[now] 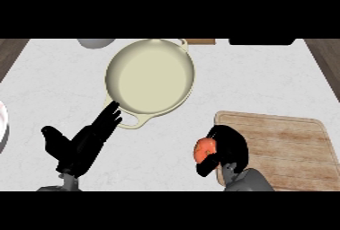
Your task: Pick the squash from the cutting board and place it in the pot
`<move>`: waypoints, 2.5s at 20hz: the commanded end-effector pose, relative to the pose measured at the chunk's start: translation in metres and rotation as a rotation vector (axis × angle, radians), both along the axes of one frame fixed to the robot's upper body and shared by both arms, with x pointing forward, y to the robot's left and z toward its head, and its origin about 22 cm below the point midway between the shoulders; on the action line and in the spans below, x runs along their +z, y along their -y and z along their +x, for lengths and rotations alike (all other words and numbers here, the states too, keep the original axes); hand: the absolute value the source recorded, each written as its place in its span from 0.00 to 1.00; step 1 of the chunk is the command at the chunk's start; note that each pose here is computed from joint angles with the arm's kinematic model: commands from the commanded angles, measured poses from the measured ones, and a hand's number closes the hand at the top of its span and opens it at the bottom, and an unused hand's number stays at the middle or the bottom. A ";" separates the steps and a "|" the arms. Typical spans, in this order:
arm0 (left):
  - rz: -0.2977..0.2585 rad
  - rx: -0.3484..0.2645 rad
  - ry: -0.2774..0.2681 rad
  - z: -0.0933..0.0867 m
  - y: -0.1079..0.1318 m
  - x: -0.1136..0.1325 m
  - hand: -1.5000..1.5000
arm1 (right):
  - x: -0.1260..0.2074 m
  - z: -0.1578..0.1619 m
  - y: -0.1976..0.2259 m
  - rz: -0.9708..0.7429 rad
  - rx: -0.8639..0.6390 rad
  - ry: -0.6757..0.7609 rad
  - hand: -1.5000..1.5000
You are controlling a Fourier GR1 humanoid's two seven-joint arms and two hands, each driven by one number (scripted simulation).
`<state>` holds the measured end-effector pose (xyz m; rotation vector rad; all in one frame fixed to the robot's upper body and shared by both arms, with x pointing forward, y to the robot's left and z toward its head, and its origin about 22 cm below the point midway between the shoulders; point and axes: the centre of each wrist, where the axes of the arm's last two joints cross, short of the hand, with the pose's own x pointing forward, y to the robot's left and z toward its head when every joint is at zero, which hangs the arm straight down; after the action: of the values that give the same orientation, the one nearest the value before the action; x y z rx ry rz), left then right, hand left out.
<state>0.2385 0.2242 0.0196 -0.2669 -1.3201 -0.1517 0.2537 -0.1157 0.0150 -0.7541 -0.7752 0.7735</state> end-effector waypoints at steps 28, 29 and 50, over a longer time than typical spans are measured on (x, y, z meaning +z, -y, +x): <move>-0.004 -0.022 0.000 0.006 -0.005 0.006 0.50 | 0.198 -0.065 -0.088 -0.078 0.015 0.775 1.00; -0.011 -0.027 0.000 0.003 0.015 -0.001 0.50 | 0.210 -0.057 -0.086 -0.069 0.004 0.769 1.00; -0.016 -0.043 0.017 0.011 0.022 0.009 0.50 | 0.238 0.131 -0.110 0.006 0.036 0.708 1.00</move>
<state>0.2448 0.2099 0.0231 -0.2993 -1.3268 -0.1841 0.3539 -0.0067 0.2622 -1.0482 -1.4784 0.6052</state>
